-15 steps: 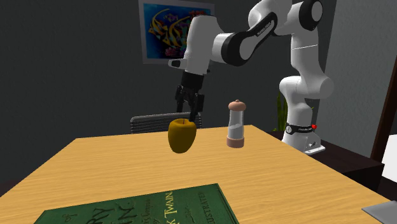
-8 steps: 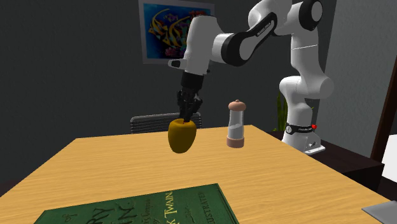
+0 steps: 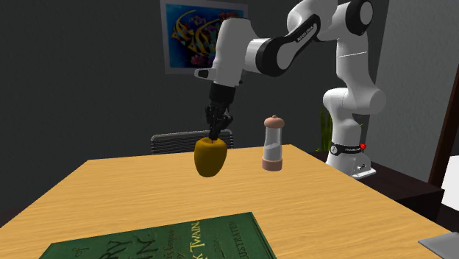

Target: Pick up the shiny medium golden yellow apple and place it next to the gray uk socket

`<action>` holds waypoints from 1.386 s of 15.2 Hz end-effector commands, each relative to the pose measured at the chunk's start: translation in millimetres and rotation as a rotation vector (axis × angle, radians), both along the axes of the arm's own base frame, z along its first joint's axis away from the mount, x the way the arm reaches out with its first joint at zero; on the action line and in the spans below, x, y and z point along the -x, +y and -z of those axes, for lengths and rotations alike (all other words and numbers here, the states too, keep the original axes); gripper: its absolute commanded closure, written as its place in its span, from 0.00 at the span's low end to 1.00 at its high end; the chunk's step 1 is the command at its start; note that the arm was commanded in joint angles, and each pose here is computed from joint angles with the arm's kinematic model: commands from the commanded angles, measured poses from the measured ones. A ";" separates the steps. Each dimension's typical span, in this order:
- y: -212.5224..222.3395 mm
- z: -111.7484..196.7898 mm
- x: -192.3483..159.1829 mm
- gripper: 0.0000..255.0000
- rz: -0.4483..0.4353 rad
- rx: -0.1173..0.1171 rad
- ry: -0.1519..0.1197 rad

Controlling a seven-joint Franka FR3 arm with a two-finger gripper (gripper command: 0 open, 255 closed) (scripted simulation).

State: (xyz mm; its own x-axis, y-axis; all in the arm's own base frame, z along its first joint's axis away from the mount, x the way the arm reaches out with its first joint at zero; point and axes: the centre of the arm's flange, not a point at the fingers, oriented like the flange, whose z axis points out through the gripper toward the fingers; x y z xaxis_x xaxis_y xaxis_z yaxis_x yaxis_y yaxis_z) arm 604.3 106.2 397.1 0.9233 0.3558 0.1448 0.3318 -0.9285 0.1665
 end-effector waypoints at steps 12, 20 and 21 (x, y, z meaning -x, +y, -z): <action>-0.1 -63.1 0.0 1.00 0.000 0.000 0.000; -0.1 -105.3 0.0 1.00 0.000 0.000 0.000; -0.1 -110.6 0.0 1.00 0.000 0.000 0.000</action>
